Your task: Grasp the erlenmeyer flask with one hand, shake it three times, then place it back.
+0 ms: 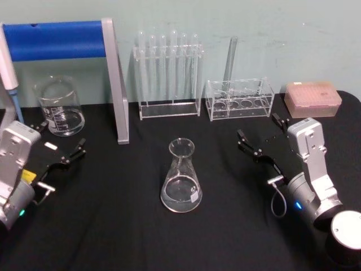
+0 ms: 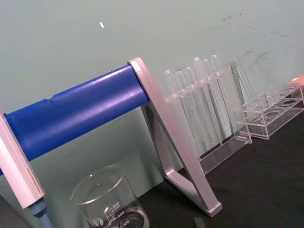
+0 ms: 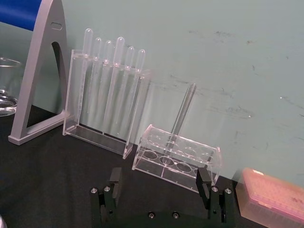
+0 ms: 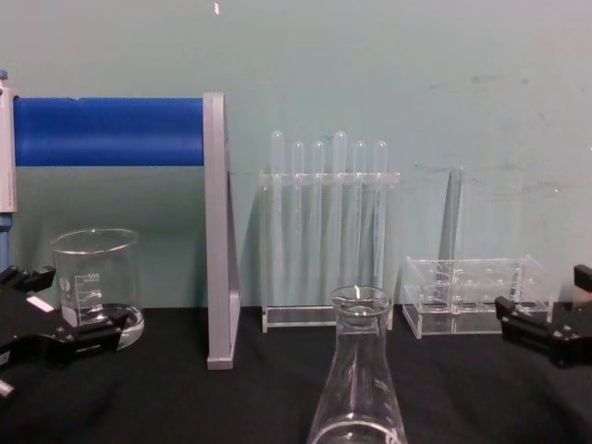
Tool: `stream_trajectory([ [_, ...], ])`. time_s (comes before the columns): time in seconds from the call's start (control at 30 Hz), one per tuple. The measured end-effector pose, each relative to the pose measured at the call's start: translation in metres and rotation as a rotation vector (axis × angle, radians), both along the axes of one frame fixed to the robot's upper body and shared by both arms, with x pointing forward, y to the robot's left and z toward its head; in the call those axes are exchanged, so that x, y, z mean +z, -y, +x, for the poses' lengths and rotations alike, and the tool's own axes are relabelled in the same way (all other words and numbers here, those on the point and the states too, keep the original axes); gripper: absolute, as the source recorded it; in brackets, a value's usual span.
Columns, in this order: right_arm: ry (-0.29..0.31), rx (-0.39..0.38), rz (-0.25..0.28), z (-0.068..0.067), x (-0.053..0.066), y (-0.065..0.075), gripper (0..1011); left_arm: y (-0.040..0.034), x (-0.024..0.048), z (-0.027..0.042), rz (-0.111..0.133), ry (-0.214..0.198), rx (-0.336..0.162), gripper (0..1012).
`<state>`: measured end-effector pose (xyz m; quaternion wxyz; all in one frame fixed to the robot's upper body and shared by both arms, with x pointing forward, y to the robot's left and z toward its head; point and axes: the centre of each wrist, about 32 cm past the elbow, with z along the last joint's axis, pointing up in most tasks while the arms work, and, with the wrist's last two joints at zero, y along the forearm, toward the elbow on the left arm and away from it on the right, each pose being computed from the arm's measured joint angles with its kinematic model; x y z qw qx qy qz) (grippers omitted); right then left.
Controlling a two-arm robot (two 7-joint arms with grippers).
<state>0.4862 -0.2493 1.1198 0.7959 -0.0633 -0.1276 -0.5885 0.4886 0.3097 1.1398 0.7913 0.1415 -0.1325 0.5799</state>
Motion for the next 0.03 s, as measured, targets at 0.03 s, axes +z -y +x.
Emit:
stream_trajectory([
  [0.03, 0.000, 0.000, 0.000, 0.0000, 0.0000, 0.0000, 1000, 0.0000, 0.0000, 0.0000, 0.000, 0.000, 0.000, 1001],
])
